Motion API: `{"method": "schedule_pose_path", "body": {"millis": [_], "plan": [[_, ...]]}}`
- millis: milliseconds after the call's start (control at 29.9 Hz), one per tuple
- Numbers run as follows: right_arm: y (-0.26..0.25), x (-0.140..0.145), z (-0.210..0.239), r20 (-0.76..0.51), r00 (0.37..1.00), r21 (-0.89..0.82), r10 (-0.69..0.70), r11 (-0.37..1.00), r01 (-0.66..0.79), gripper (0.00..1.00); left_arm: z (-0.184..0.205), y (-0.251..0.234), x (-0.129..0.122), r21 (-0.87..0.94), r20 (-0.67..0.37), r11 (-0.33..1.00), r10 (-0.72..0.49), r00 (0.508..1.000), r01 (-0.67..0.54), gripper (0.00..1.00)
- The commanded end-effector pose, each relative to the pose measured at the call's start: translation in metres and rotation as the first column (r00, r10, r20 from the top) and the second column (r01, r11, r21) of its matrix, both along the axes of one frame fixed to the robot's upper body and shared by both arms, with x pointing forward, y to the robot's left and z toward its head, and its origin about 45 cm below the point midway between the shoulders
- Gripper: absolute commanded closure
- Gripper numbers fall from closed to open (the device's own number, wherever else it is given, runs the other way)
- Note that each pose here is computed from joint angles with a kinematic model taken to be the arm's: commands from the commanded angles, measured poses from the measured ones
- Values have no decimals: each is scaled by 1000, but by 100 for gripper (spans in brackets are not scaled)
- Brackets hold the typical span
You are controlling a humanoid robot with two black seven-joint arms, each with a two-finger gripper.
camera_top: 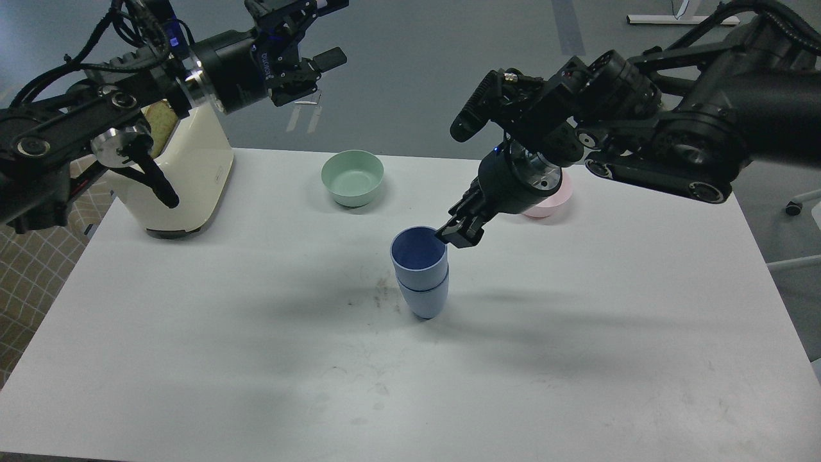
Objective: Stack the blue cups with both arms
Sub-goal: 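Open the right gripper and raise it away from the stacked cups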
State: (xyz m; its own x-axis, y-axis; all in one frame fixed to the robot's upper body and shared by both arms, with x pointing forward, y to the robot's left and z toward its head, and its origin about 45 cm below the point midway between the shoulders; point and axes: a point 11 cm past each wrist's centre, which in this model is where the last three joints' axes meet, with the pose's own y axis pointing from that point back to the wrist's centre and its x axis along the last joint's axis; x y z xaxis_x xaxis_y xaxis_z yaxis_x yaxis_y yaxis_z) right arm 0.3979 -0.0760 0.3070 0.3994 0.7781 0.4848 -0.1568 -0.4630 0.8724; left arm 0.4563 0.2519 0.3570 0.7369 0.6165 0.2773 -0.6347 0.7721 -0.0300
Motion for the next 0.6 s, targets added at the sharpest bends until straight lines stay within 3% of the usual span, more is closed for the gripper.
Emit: {"method": "schedule_pose_path", "body": {"millis": [0, 33, 167, 334, 434, 568], "plan": [[1, 9, 12, 4, 999, 47, -45, 998, 45, 10, 0, 0, 0, 0, 0, 1000, 0, 1000, 0, 6], [2, 14, 20, 6, 997, 80, -73, 994, 72, 4, 0, 0, 0, 0, 0, 1000, 0, 1000, 0, 6], [-1, 36, 59, 17, 983, 215, -184, 961, 176, 1, 0, 0, 0, 0, 0, 1000, 2, 1000, -2, 5], [-39, 73, 119, -21, 927, 472, -374, 814, 339, 0, -2, 3, 1, -3, -6, 1000, 10, 1000, -10, 3], [-67, 86, 112, -147, 881, 585, -449, 679, 444, 0, -6, 3, 4, -8, -11, 1000, 21, 1000, -21, 2], [-102, 105, 112, -169, 827, 715, -536, 511, 477, 0, -10, 16, 13, -22, -17, 997, 79, 997, -79, 2]]}}
